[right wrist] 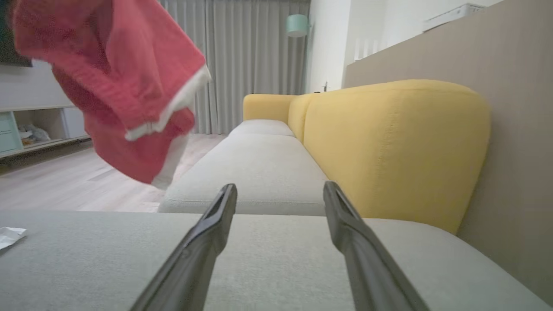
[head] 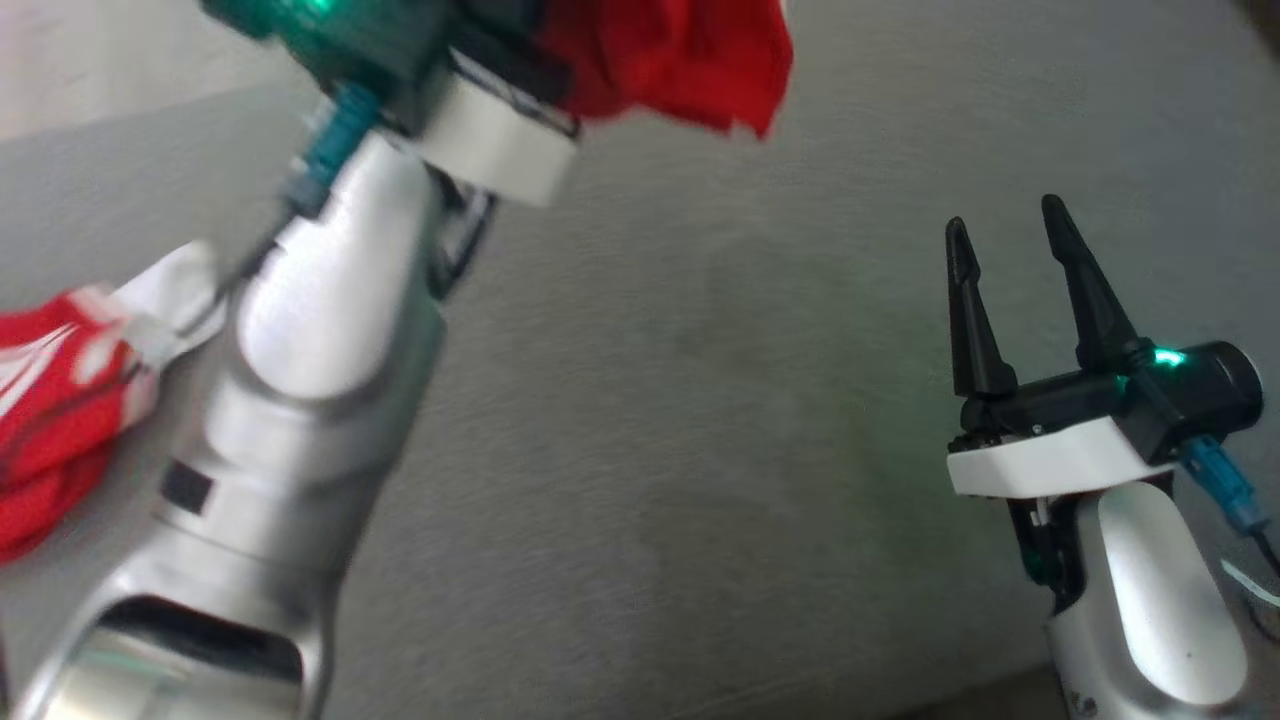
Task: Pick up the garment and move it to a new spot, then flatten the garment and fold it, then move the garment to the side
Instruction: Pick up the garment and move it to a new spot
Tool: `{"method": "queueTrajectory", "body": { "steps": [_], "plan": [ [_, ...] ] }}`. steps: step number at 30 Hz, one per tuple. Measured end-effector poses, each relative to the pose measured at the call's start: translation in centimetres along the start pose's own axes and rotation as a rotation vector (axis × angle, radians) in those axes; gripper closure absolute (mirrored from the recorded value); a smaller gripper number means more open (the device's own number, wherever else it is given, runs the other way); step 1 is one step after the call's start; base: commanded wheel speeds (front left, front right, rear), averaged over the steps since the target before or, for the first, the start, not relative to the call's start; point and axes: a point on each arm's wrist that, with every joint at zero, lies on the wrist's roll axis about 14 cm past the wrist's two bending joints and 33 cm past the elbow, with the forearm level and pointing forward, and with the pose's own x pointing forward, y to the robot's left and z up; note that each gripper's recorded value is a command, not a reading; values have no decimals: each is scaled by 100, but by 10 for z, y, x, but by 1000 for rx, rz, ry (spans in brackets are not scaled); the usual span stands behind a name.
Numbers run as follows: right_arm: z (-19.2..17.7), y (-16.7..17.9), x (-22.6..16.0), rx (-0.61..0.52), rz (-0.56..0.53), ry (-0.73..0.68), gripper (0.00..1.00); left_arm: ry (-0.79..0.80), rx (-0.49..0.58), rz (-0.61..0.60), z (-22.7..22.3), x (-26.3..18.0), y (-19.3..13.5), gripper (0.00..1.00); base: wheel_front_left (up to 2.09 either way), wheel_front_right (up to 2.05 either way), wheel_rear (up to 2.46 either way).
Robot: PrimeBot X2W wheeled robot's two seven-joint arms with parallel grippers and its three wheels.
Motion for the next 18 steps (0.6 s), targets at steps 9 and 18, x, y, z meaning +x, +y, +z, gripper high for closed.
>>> {"method": "queueTrajectory", "body": {
  "steps": [9,18],
  "plan": [
    [-13,-44,-35,-25,-141,73,0,371,-250,-162,-153,-54,-110,100,0,0,0],
    [-42,-33,-29,-8,-116,145,0,550,-304,124,-206,-132,-76,0,0,0,0]
  ]
}}
